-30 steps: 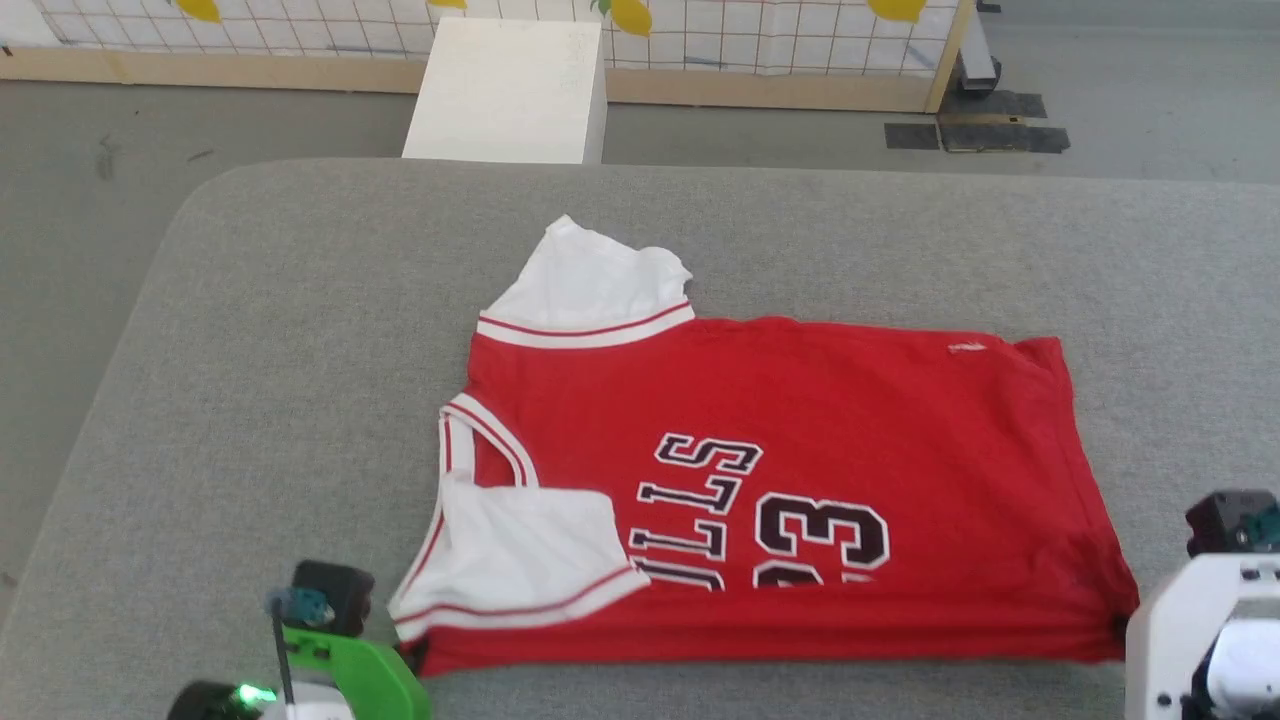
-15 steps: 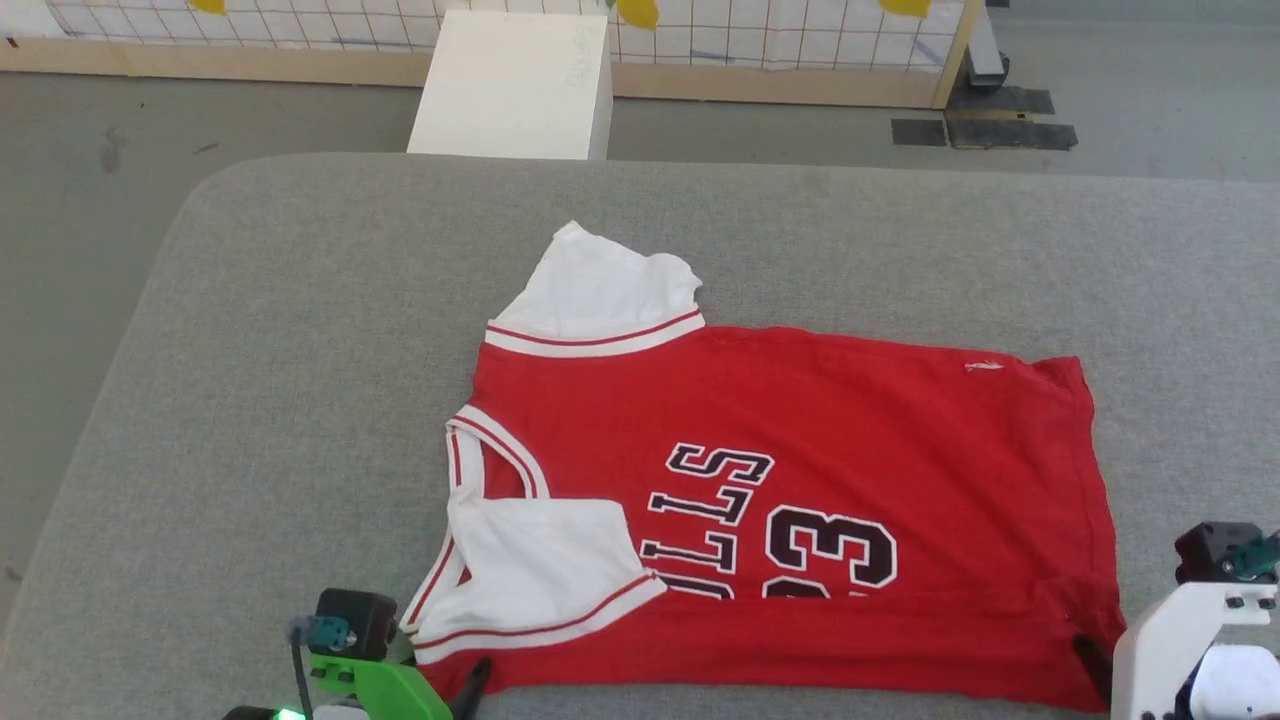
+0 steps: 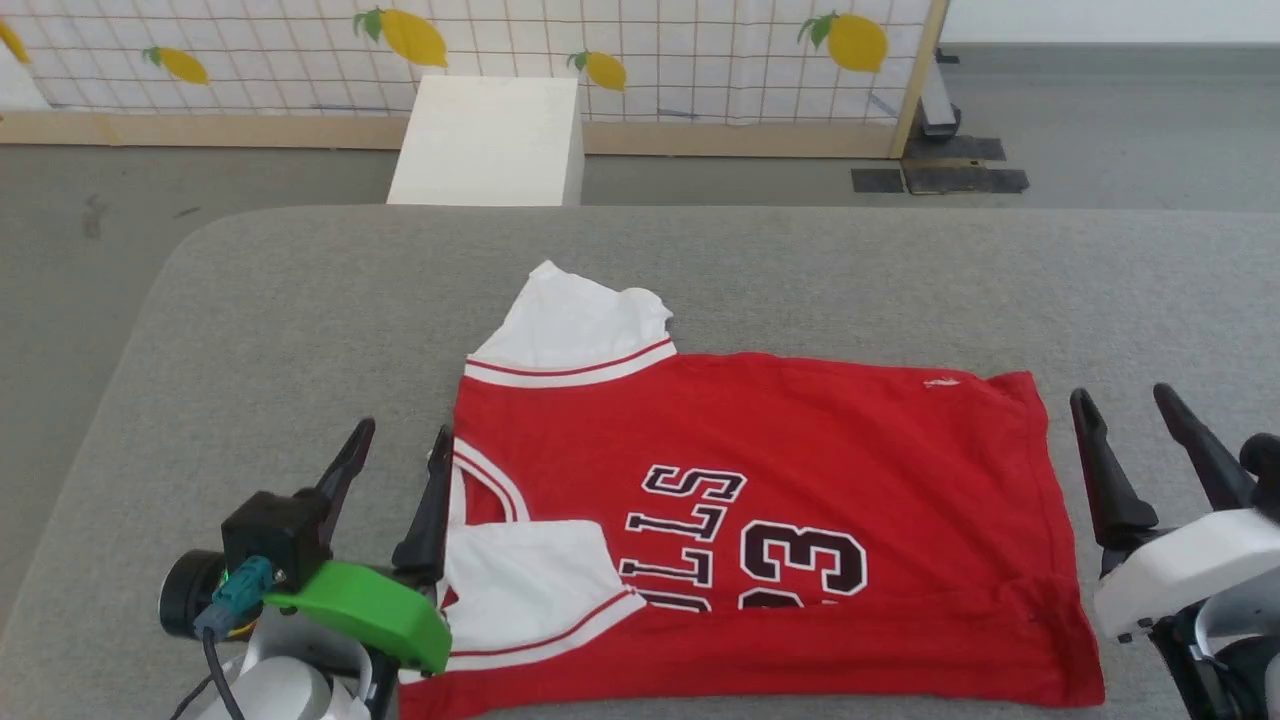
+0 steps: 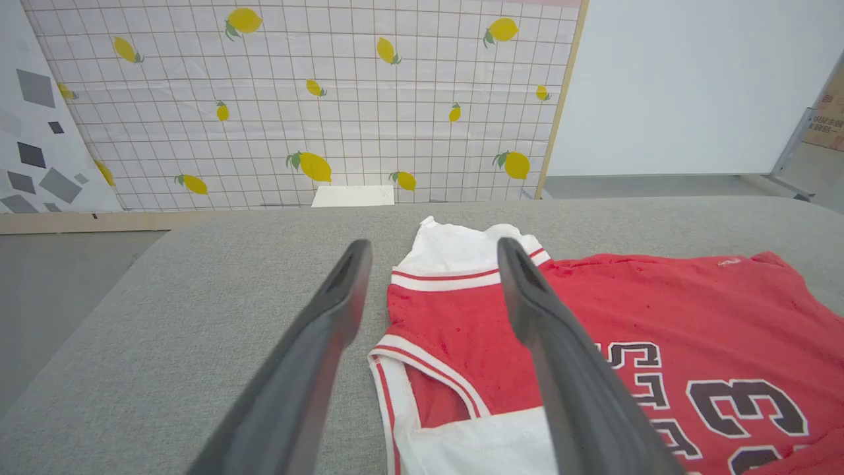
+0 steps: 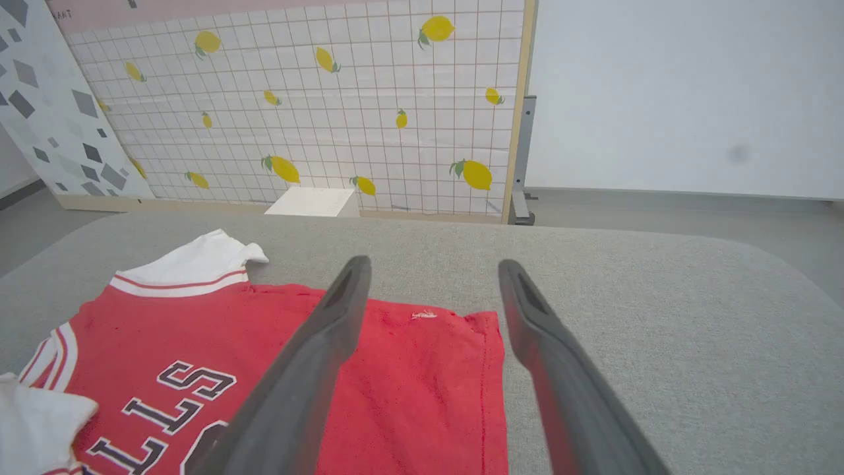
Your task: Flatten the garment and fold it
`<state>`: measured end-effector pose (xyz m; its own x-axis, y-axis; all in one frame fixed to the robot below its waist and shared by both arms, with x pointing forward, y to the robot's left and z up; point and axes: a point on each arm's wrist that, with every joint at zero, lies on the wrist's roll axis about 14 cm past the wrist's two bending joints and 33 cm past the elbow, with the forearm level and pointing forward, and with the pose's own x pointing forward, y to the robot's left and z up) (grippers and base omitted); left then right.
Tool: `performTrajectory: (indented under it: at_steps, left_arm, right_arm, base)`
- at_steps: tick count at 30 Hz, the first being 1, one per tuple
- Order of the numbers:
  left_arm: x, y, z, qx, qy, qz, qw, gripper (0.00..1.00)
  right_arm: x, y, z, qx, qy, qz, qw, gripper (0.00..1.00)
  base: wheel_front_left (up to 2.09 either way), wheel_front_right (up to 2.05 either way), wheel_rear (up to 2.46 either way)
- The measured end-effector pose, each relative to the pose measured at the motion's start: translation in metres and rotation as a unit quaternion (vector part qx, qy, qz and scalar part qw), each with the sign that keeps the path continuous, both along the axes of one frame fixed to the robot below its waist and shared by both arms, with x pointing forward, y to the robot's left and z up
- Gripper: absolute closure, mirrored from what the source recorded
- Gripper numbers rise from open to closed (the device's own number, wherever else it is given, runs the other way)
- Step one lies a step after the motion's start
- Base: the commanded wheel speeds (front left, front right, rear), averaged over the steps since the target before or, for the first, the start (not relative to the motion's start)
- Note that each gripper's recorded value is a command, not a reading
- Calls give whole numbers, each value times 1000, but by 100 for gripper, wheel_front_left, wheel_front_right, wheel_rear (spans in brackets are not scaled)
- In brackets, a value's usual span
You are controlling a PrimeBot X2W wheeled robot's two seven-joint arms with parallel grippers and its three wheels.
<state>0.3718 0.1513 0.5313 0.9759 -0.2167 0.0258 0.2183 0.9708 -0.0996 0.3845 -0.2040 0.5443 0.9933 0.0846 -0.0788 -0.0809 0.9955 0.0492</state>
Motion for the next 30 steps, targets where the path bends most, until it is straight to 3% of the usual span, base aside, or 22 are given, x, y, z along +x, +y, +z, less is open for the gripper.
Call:
performTrajectory:
  at_steps: [4, 9, 16, 25, 30]
  left_arm:
    - [10, -9, 9, 1, -24, -7, 1000, 0]
    - [28, -19, 9, 11, -26, -39, 999, 0]
    - [85, -30, 14, 88, 9, -103, 991, 0]
    - [182, -36, -11, 192, 142, -165, 957, 0]
    - [211, -38, -53, 216, 266, -175, 923, 0]
  right_arm:
    - [-3, 1, 12, 2, -55, -7, 998, 0]
    - [-4, -1, 3, 6, -58, -18, 998, 0]
    - [5, -9, -8, 11, -53, -40, 998, 0]
    - [23, -17, -27, 17, -42, -60, 997, 0]
    - [23, -27, -45, 14, -23, -78, 997, 0]
  base:
    - [0, 0, 0]
    - [0, 0, 0]
    - [0, 0, 0]
    - [0, 0, 0]
    - [0, 0, 0]
